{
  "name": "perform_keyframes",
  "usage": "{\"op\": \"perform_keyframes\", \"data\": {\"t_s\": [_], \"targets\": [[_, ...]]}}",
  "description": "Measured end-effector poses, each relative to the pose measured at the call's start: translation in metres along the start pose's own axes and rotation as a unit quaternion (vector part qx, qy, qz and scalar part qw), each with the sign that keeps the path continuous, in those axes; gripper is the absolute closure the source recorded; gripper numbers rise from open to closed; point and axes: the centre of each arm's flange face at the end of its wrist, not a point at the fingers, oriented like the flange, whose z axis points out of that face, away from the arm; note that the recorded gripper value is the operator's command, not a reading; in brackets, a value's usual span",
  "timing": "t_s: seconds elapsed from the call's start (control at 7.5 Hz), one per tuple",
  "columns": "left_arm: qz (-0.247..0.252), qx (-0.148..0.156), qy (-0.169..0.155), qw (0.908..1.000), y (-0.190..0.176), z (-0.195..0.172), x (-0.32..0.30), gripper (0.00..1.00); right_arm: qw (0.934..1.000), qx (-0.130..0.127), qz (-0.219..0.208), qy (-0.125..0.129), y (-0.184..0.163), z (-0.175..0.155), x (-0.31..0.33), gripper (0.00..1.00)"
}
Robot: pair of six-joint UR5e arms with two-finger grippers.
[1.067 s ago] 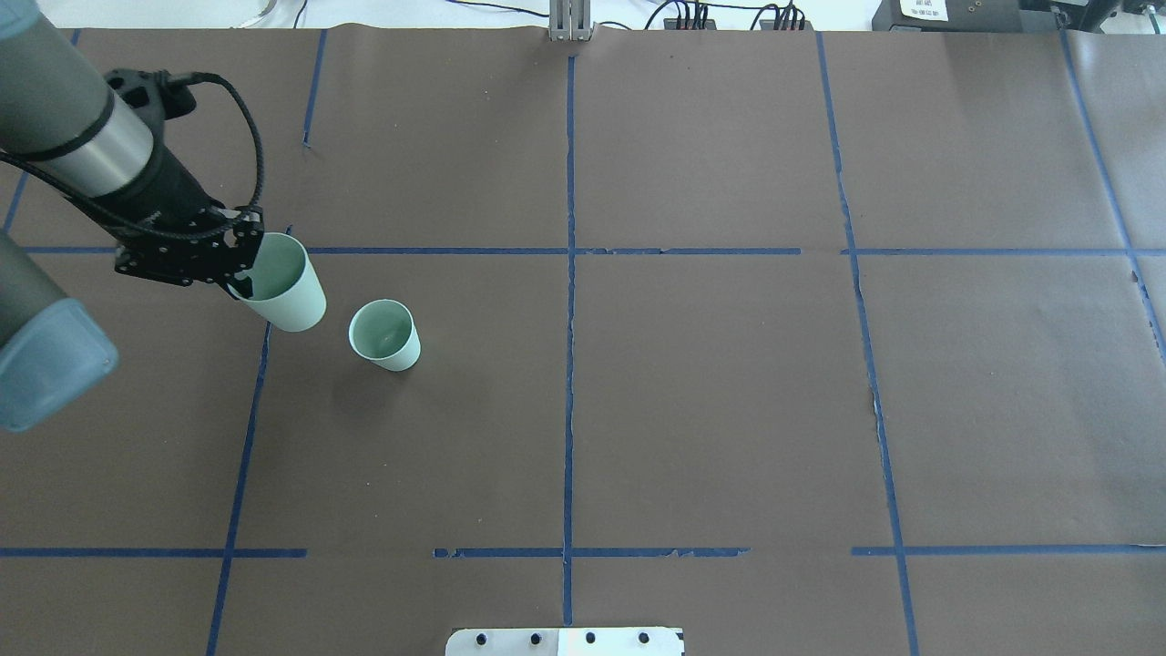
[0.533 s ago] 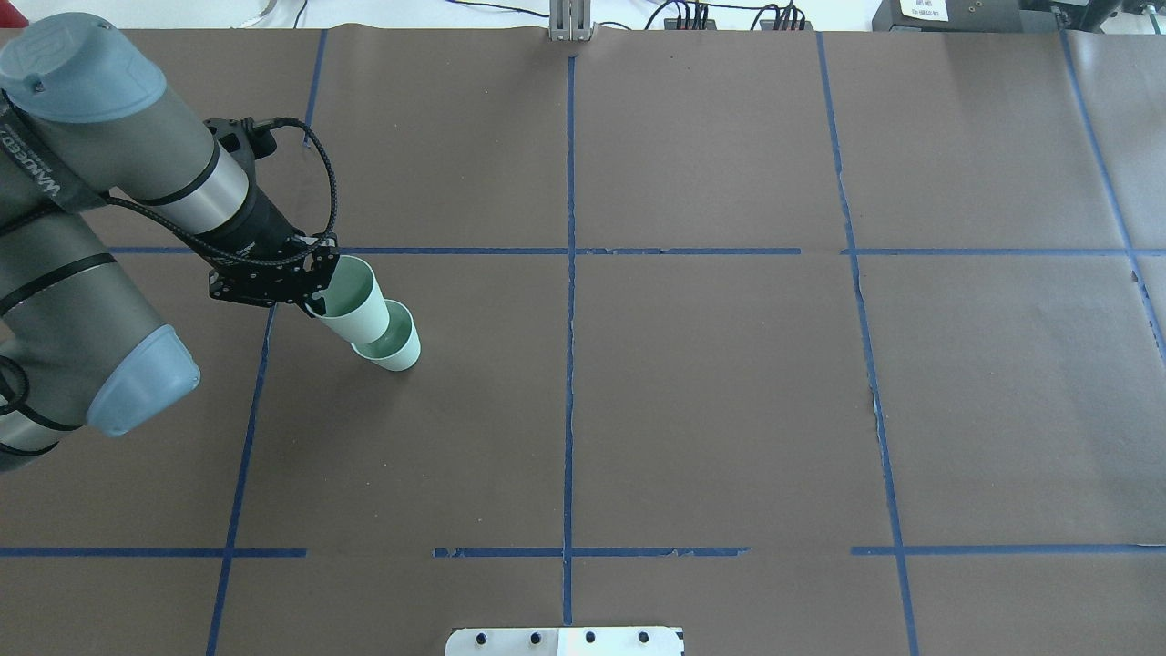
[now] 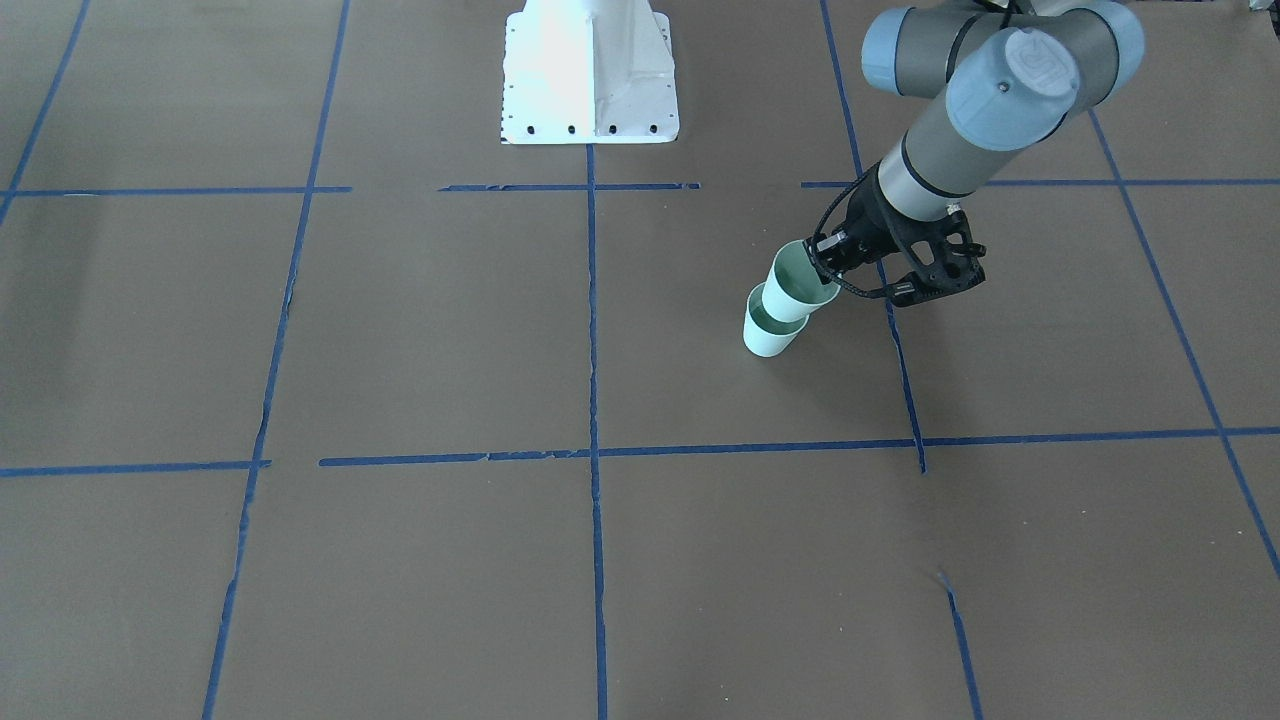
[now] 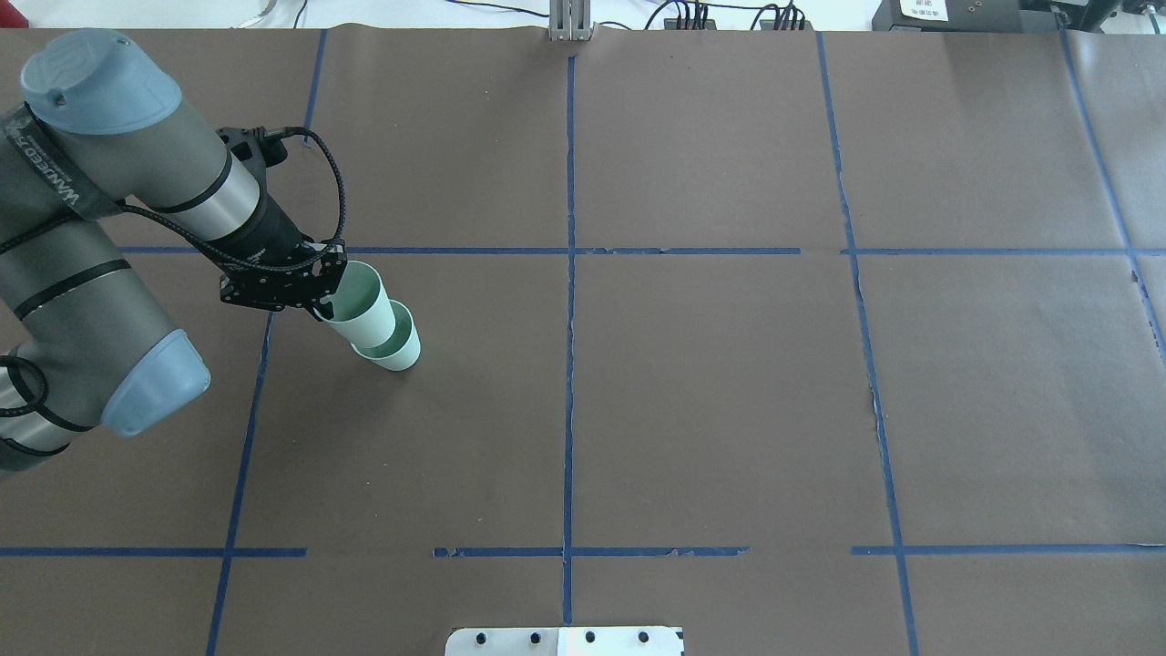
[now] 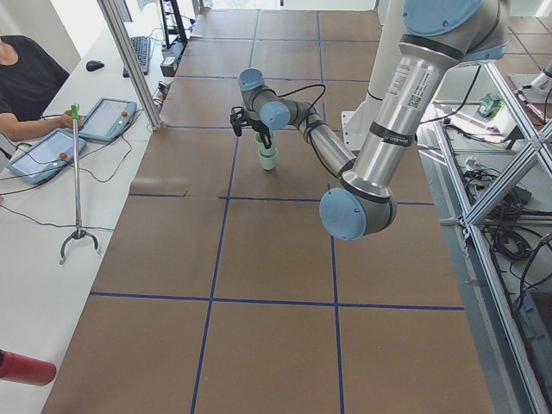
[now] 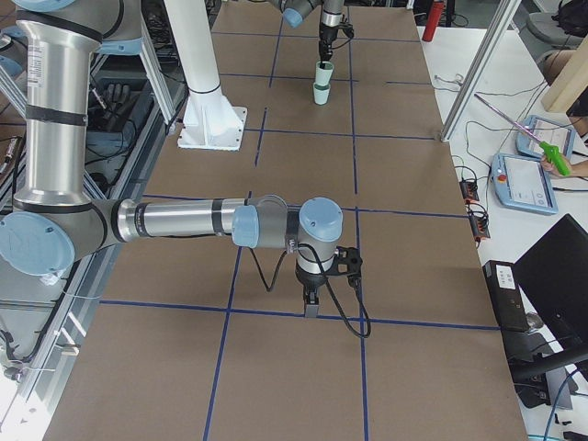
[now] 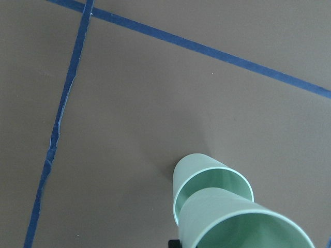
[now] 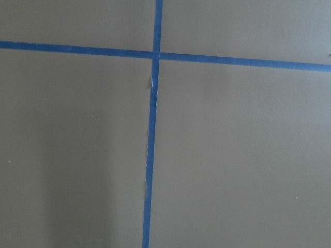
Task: Stack cups
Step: 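Lower the held cup into the other green cup with the left gripper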
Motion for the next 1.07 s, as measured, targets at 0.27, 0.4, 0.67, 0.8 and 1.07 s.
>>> {"op": "perform_keyframes", "data": {"t_s": [0.27,0.4,0.67,0.8,1.07], "targets": [[0.002,-0.001,0.000,1.0000,0.0002,0.0033,0.0010,1.00,1.0000,0.000,0.000,0.000,0.0000,0.0000,0.0000,0.00],[0.004,-0.001,0.002,1.0000,-0.0006,0.0048,0.0012,1.00,1.0000,0.000,0.000,0.000,0.0000,0.0000,0.0000,0.00],[0.006,-0.001,0.004,1.0000,-0.0035,0.0088,0.0008,1.00,1.0000,0.000,0.000,0.000,0.0003,0.0002,0.0002,0.00],[0.006,0.000,0.004,1.0000,-0.0045,0.0099,0.0004,0.16,1.0000,0.000,0.000,0.000,0.0002,0.0001,0.0001,0.00],[0.009,0.004,0.004,0.9999,-0.0053,0.0101,0.0003,0.00,1.0000,0.000,0.000,0.000,0.0001,0.0001,0.0000,0.00]]}}
